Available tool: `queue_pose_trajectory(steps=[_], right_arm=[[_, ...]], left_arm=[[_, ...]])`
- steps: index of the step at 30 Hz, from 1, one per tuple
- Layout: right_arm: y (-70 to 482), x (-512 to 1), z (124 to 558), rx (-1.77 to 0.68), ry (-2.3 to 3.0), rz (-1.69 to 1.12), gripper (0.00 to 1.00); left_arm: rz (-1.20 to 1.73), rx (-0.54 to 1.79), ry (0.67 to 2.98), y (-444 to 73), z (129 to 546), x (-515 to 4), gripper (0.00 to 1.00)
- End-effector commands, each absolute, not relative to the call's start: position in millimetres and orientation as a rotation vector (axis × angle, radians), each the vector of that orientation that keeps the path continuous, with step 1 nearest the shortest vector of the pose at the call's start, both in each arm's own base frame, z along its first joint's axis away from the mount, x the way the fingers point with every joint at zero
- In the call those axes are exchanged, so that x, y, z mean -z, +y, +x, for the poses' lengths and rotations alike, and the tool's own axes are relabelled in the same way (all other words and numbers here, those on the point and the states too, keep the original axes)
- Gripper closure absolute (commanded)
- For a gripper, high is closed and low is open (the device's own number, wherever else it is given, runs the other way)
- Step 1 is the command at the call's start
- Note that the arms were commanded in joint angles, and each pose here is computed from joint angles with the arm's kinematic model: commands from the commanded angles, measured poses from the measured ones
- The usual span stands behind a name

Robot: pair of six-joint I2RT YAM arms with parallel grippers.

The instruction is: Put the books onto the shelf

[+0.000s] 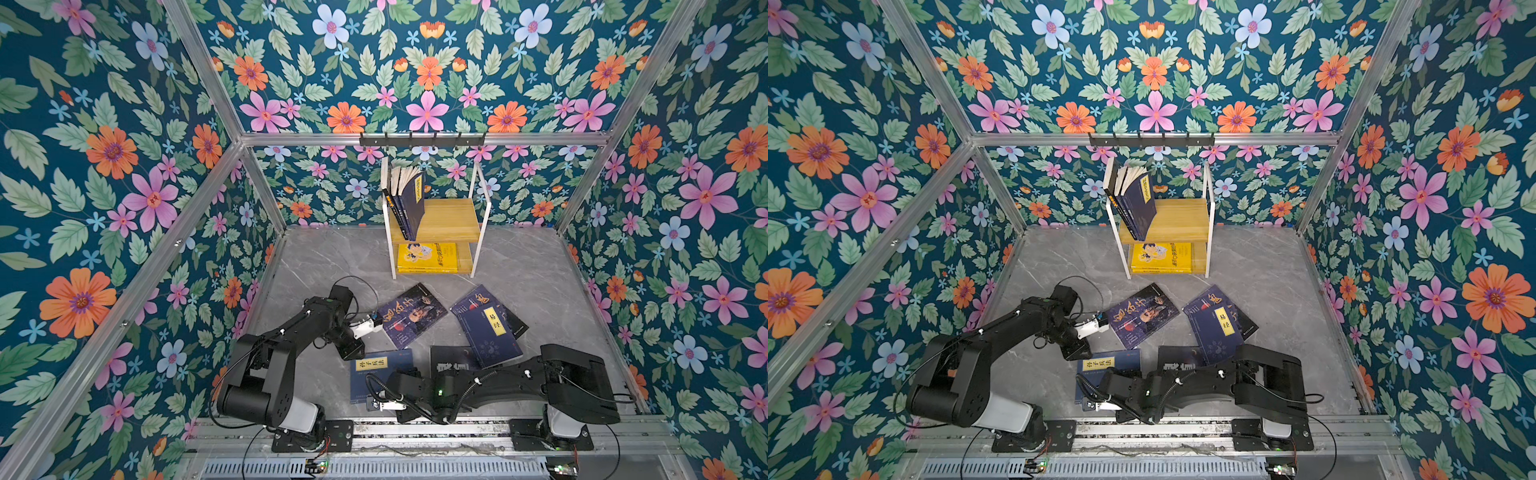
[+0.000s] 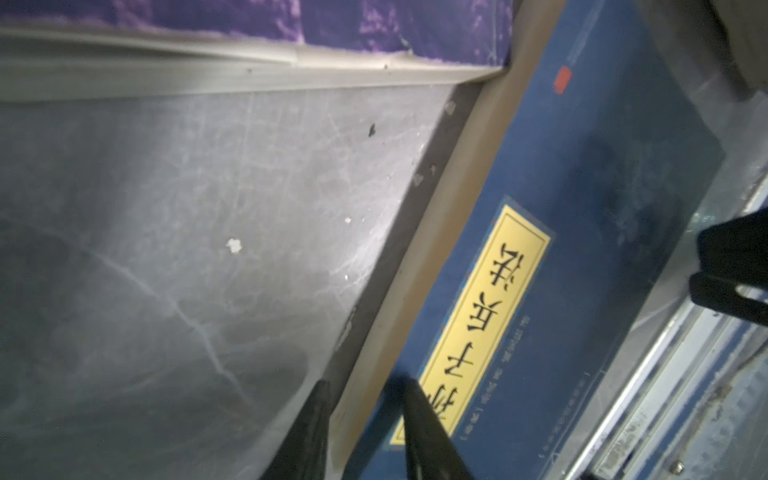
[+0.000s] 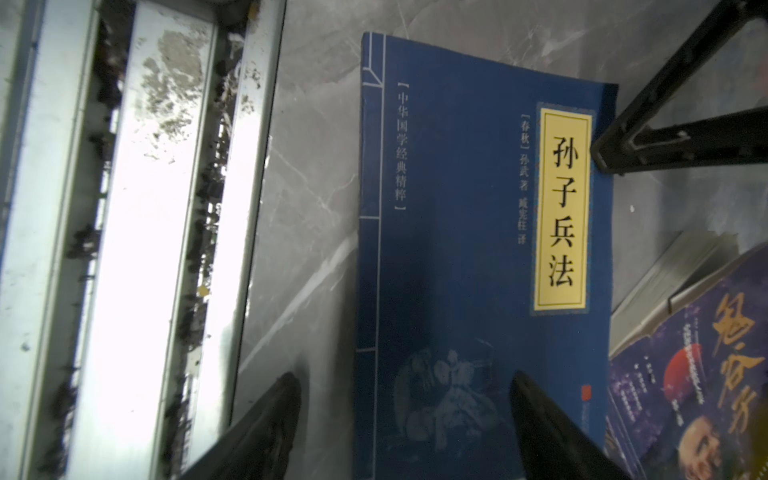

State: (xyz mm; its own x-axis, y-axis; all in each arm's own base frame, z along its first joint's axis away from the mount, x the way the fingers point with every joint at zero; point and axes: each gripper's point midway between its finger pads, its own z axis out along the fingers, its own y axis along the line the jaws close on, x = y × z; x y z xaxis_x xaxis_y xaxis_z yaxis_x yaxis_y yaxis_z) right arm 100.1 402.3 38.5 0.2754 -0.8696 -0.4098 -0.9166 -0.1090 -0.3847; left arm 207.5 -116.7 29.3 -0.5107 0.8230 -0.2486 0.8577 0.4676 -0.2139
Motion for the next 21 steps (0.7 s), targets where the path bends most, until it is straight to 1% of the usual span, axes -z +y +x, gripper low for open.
queue_pose_trajectory(steps=[1, 4, 9, 14, 17, 21], right_arm=[[411, -39, 102, -0.122, 1.592, -1.948, 0.21], [414, -35, 103, -0.099, 1.593, -1.96, 0.21], [415, -30, 108, -0.039, 1.576, -1.945, 0.21], [414, -30, 124, 0.138, 1.514, -1.916, 0.22], [417, -37, 135, 0.221, 1.453, -1.877, 0.25], [420, -57, 144, 0.284, 1.388, -1.825, 0.35]], left_arm=[[1.503, 0.429, 2.611, -113, 211, -23, 0.76], [1.511, 0.433, 2.638, -114, 208, -14, 0.84], [1.534, 0.419, 2.643, -112, 202, -6, 0.94], [1.553, 0.431, 2.651, -111, 196, -2, 0.96], [1.577, 0.423, 2.649, -111, 194, 2, 0.98], [1.581, 0.424, 2.654, -111, 193, 4, 1.0]])
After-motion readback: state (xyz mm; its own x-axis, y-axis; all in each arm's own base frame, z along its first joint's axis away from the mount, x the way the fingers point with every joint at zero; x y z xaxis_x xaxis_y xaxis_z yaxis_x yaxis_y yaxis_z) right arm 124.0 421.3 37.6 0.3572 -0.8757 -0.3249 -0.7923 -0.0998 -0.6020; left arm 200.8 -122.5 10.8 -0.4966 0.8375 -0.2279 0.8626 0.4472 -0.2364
